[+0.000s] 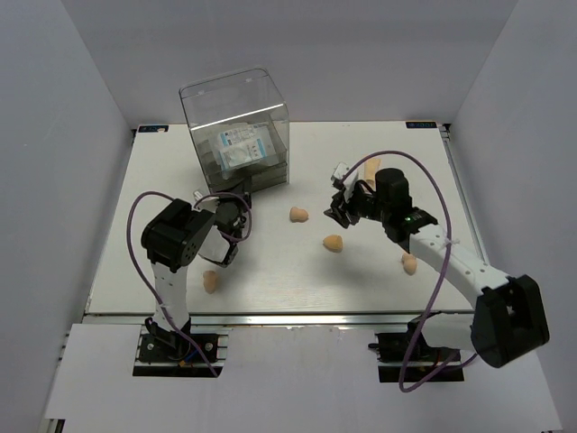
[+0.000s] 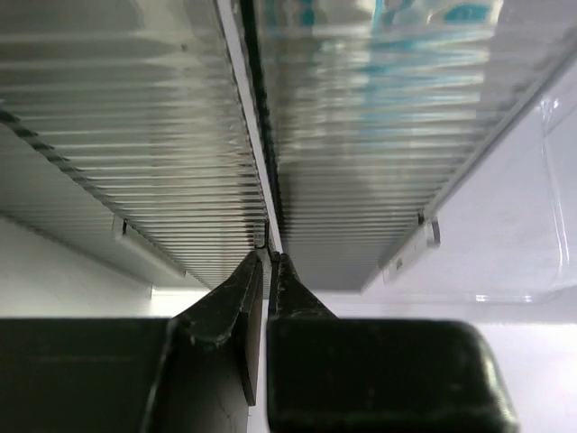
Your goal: Organize the makeup
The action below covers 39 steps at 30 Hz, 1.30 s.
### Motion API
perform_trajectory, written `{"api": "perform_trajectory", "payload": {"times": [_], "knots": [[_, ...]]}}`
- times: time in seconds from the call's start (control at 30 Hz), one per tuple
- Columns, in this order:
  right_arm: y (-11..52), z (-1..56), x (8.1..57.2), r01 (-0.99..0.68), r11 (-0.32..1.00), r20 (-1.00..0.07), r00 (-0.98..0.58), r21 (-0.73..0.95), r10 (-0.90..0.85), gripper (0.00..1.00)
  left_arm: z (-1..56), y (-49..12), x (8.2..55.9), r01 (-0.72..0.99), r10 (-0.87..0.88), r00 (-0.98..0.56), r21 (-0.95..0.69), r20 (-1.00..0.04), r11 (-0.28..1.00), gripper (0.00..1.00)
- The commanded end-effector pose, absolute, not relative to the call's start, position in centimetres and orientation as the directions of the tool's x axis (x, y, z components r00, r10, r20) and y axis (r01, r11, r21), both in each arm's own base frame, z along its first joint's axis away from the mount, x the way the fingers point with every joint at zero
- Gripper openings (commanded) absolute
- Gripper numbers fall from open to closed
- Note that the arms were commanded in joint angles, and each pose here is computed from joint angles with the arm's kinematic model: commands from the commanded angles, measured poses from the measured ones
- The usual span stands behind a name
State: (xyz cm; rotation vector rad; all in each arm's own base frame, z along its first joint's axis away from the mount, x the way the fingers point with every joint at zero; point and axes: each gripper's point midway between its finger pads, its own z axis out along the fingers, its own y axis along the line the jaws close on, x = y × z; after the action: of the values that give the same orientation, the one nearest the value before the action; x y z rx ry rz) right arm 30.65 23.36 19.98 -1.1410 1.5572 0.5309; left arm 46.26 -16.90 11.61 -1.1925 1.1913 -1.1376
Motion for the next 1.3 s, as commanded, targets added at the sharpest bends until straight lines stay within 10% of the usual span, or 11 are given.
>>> {"api": "perform_trajectory", "payload": {"times": [0.0,0.2,0.4,0.53,0.93,1.03,1.27], "knots": [[22.7,16.8,31.3,-0.866,0.487,-0.884,-0.136,-0.112,-0.446,0.56,15.3,-17.5,44.2,0.111,-0.999,-0.017,-0.993,-0.029,0.027,0.00],[22.5,14.2,31.7,-0.846,0.532,-0.839,-0.275,-0.021,-0.470,0.64,14.9,-19.8,39.2,0.064,-0.991,-0.134,-0.998,-0.017,0.008,0.00],[21.9,10.1,31.2,-0.822,0.564,-0.725,-0.432,0.072,-0.537,0.84,14.4,-19.4,38.2,0.033,-0.992,-0.123,-0.999,-0.013,0.009,0.53],[21.5,8.0,31.1,-0.817,0.574,-0.655,-0.467,0.062,-0.594,0.82,14.9,-20.0,38.4,0.012,-0.987,-0.149,-0.998,-0.061,0.060,0.68],[20.7,2.8,27.7,-0.920,0.388,-0.518,-0.363,0.064,-0.775,0.55,13.9,-19.9,32.7,-0.442,-0.871,-0.380,-0.765,-0.312,0.467,0.89],[20.8,2.4,27.6,-0.942,0.334,-0.509,-0.309,0.045,-0.803,0.25,13.9,-17.8,30.7,-0.530,-0.882,-0.350,-0.709,-0.316,0.465,0.88],[25.8,11.3,28.6,-0.987,0.148,-0.763,-0.049,-0.061,-0.644,0.02,13.1,-14.1,27.1,-0.734,-0.890,-0.304,-0.511,-0.340,0.447,0.88]]}}
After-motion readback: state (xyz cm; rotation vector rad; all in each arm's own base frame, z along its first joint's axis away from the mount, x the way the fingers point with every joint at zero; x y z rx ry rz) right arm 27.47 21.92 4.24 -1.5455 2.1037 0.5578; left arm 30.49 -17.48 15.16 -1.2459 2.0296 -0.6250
